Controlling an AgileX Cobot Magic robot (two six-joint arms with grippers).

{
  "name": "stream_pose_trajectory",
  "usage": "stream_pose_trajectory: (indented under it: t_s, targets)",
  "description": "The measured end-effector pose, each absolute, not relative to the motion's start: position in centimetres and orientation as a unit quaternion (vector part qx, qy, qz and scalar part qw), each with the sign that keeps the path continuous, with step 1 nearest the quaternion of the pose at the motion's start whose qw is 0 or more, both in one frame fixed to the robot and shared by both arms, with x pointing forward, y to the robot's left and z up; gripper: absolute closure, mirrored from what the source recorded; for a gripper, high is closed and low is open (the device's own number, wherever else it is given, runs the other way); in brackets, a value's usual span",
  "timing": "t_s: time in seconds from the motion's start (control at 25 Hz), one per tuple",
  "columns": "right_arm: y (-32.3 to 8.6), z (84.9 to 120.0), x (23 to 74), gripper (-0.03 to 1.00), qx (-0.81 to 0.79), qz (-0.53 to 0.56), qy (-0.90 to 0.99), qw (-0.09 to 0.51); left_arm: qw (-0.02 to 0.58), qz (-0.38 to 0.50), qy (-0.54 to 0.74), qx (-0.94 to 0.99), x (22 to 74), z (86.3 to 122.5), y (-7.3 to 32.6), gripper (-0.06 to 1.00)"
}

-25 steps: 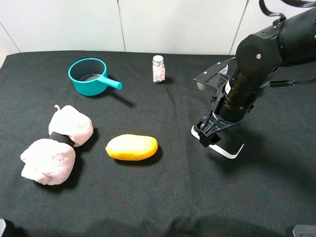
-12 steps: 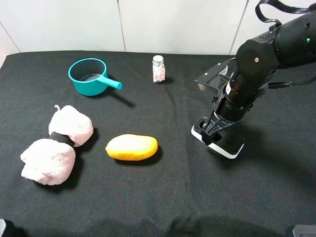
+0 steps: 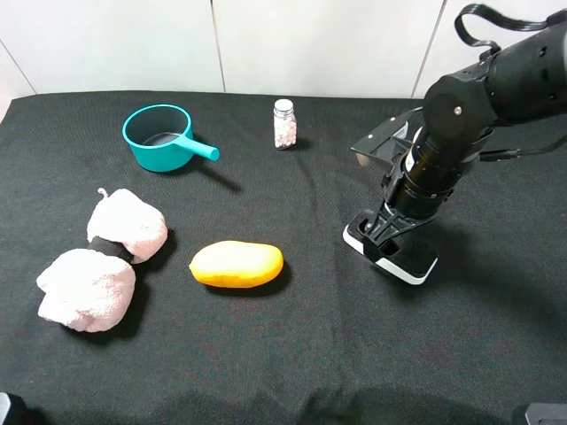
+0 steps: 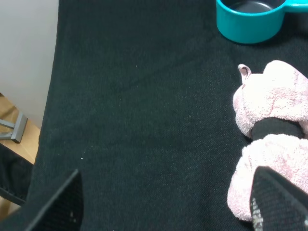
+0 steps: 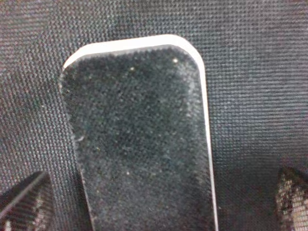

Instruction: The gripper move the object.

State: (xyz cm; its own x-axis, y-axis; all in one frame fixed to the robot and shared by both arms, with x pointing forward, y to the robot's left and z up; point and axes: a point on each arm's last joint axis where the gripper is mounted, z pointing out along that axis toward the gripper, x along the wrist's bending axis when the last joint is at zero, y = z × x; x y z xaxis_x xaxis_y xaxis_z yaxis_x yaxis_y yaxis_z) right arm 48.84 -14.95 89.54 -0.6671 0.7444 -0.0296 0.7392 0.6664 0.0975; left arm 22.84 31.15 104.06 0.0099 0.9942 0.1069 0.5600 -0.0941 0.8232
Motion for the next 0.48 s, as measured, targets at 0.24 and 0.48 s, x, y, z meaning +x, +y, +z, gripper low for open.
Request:
stream_pose_trajectory:
  t_s: [0.24, 0.48]
  targets:
    - [-14.8, 88.7, 48.9, 0.27, 0.409, 0.035, 0.911, 0.027, 0.299, 0.363, 0.603, 0.645, 22.8, 104.1, 31.2, 0.18]
    - [-14.7, 88.0, 49.0, 0.27, 0.41, 0.035, 0.911, 0.024, 0.299, 0.363, 0.603, 0.645, 22.8, 104.1, 31.2, 0.18]
